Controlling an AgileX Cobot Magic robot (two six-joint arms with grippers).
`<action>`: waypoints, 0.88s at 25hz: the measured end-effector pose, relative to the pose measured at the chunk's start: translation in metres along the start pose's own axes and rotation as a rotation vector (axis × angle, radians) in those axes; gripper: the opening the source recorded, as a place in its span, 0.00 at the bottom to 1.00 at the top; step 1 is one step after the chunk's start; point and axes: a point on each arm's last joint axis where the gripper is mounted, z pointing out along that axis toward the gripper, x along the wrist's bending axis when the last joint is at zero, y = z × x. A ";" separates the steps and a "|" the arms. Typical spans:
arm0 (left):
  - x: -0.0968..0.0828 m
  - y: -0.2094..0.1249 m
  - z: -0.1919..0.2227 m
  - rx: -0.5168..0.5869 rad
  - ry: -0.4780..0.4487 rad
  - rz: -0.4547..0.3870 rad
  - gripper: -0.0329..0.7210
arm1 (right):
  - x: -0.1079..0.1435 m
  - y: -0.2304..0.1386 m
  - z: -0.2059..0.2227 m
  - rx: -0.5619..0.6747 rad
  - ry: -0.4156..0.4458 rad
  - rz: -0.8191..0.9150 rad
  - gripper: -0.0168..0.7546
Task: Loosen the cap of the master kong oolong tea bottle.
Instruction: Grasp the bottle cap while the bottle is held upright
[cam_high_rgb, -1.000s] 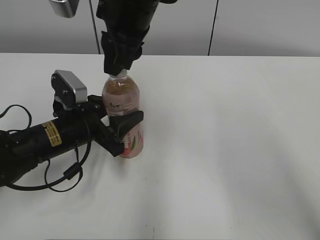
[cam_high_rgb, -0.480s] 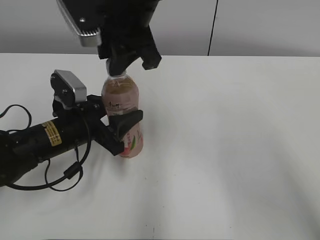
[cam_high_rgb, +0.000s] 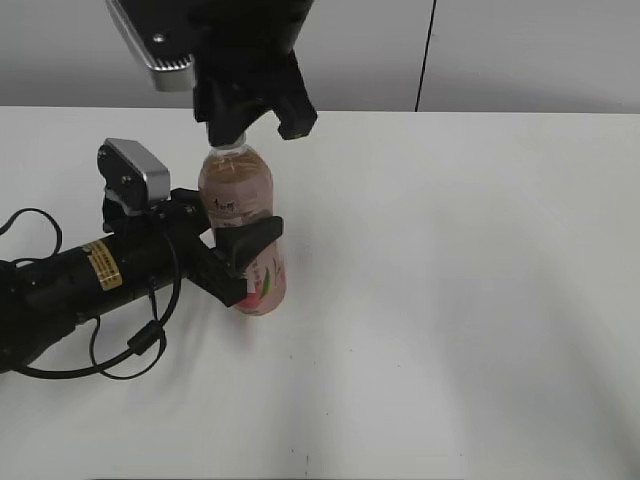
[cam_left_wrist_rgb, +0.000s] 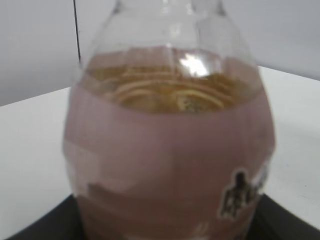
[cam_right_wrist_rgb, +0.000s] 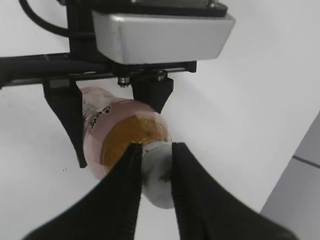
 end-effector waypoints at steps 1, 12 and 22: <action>0.000 0.000 0.000 0.000 0.000 0.000 0.56 | 0.000 0.000 -0.001 0.004 -0.001 0.047 0.31; -0.003 -0.001 0.000 0.008 -0.030 0.030 0.56 | 0.001 0.023 -0.057 -0.132 -0.075 0.615 0.41; -0.003 -0.001 0.000 0.009 -0.029 0.029 0.56 | 0.002 0.001 -0.069 0.022 -0.228 1.600 0.45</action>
